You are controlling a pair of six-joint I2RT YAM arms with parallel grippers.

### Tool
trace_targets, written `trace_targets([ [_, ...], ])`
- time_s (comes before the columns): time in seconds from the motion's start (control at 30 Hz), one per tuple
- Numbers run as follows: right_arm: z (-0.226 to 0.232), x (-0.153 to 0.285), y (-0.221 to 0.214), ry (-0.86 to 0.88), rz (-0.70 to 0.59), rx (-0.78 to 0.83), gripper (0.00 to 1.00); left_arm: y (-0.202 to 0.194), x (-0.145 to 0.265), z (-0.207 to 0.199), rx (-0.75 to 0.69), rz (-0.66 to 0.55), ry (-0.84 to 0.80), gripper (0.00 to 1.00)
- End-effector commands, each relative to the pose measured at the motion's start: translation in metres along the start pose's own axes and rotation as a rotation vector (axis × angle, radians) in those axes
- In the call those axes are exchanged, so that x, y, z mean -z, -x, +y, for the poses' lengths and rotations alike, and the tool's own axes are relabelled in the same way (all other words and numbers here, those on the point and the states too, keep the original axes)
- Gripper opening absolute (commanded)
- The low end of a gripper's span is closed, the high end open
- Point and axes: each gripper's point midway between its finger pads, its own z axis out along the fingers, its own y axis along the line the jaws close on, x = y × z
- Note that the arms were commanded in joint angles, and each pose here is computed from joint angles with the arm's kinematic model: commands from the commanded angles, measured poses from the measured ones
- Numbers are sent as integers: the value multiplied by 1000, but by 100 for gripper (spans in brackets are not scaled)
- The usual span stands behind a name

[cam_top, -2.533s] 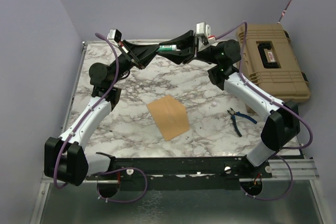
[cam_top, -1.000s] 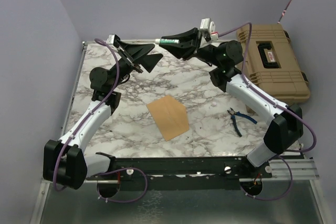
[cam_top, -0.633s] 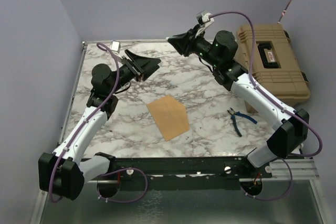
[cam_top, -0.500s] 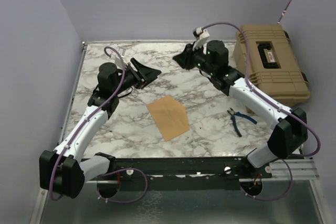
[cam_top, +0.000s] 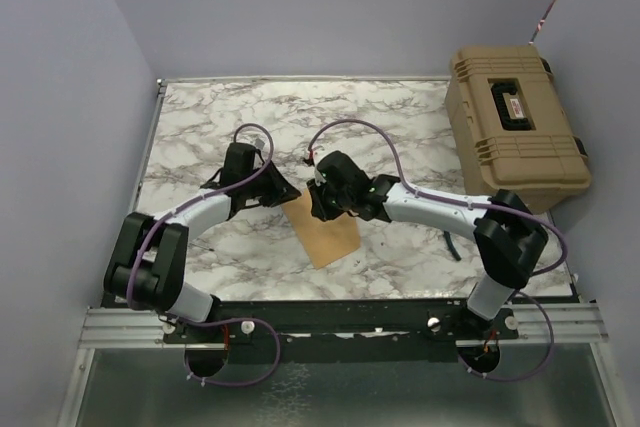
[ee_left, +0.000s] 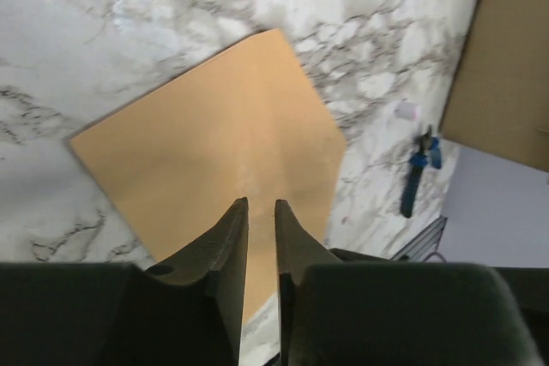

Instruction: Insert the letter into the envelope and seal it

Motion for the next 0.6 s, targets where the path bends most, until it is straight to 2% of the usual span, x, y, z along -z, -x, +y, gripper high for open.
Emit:
trace_targets([
  [0.0, -16, -13, -14, -121, 65, 4, 1, -1, -21, 19, 2, -35, 16, 13],
  [0.17, -18, -25, -17, -148, 107, -2, 1, -2, -31, 32, 30, -35, 46, 2],
  [0.57, -21, -46, -39, -158, 196, 24, 1, -24, -47, 61, 87, 63, 127, 0],
])
